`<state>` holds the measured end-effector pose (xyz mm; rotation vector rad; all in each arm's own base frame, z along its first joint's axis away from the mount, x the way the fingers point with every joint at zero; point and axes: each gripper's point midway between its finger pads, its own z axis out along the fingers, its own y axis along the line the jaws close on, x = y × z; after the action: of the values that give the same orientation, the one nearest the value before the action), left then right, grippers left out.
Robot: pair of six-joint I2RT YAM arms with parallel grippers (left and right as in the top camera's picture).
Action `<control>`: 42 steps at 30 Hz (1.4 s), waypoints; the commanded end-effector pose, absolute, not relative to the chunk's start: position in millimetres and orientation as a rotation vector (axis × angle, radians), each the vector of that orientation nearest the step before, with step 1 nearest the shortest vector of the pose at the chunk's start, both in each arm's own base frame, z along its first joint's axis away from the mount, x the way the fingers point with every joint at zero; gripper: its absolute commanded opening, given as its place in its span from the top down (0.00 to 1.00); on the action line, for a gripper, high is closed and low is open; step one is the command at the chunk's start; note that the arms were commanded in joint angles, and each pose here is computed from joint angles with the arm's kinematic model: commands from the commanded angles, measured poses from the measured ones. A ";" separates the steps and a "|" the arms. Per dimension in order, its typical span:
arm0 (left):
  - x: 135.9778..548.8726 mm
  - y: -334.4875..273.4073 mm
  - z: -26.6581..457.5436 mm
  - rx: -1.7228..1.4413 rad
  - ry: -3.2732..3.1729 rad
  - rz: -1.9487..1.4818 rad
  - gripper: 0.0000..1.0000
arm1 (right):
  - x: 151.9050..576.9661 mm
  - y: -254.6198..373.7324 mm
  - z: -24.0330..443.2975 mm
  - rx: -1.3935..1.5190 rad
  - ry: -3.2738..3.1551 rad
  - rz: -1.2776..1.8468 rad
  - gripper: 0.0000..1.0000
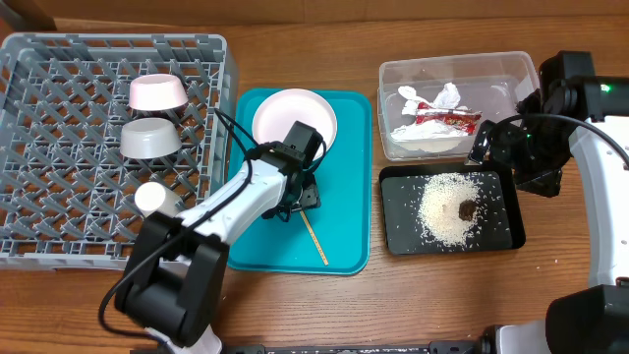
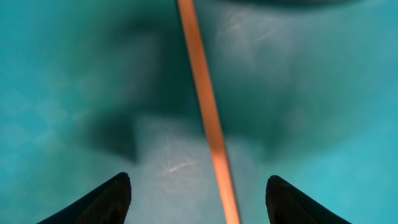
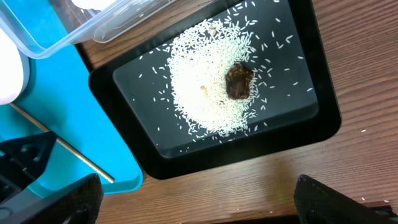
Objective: Sort waste into correct bins and load items into the dishwasher
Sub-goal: 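Grasp the remaining wooden chopstick on the tray with left gripper, then lower the chopstick into the rack's edge slot and release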
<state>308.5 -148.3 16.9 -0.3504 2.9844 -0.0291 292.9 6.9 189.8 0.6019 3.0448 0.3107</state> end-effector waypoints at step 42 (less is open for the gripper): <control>312.4 -109.3 32.4 -0.682 3.037 -0.074 0.96 | 295.2 6.4 203.0 0.578 2.999 0.314 0.00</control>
<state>295.9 -119.1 8.0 -0.6563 3.0981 -0.0174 292.5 6.9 189.8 0.6030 3.0461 0.3100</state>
